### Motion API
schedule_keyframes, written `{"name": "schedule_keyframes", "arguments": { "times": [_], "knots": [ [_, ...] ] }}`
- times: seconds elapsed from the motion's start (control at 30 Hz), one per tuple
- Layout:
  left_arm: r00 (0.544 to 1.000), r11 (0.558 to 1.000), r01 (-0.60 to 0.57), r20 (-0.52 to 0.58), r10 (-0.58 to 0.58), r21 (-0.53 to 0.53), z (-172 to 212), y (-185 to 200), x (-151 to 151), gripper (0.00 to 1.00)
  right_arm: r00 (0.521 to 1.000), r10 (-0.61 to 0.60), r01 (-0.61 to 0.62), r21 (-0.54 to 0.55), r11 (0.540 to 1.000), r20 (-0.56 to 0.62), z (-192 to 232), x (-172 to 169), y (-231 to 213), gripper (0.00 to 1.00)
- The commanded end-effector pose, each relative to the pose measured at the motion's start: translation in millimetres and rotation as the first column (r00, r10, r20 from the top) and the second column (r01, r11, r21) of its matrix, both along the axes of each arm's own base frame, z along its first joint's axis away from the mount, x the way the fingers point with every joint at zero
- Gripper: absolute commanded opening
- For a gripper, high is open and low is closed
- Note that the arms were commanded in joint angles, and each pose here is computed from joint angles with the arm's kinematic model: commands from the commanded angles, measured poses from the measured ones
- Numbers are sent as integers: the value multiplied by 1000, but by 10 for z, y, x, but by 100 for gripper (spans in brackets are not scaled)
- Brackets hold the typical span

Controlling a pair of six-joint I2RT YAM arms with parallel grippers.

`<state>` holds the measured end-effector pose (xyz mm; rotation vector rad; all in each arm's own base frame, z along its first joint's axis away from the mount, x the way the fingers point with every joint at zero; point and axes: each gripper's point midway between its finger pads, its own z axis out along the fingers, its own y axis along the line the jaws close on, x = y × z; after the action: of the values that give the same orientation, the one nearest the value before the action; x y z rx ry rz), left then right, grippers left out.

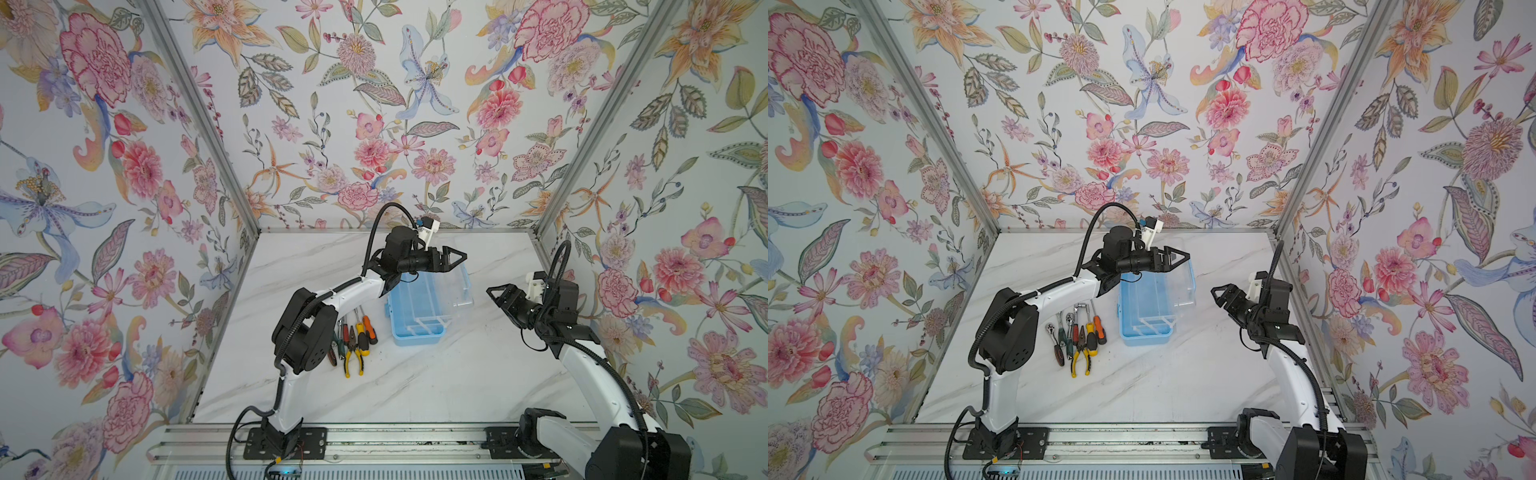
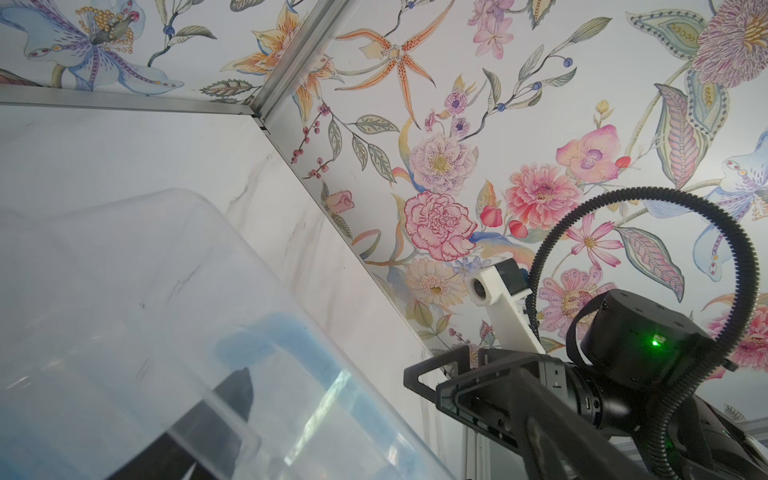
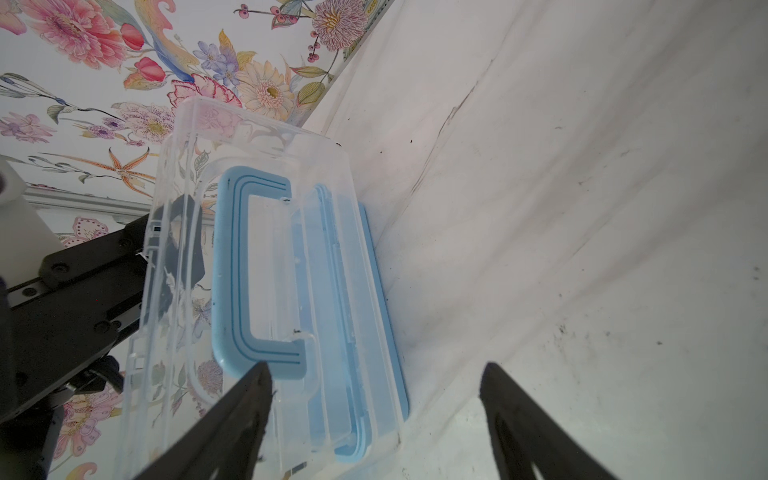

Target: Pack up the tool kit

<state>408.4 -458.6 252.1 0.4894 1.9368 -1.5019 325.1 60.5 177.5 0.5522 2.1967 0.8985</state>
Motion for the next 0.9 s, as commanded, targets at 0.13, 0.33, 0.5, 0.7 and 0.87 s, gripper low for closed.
{"name": "schedule_keyframes", "arguments": {
  "times": [0.13, 0.33, 0.5, 0.7, 0.87],
  "knots": [
    [998, 998, 64, -7, -64, 10, -53, -216, -77, 99, 1000, 2, -2, -25, 1000, -8, -60, -57, -34, 81],
    [999, 999, 37, -25, -36, 36, -206, -39, -111, 99, 1000, 3, -4, -39, 999, -7, -53, -50, -41, 83],
    [999, 999, 14, -33, -13, 32, -250, 110, -114, 99, 1000, -11, 9, -62, 998, -20, -97, -25, -86, 83],
    [999, 1000, 16, -32, -15, 6, -237, 152, -118, 99, 999, -30, 28, -85, 996, -20, -102, -8, -190, 83],
    [999, 1000, 9, -49, -10, -11, -301, 226, -145, 98, 997, -61, 56, -106, 993, -41, -194, 13, -328, 83]
  ]
}}
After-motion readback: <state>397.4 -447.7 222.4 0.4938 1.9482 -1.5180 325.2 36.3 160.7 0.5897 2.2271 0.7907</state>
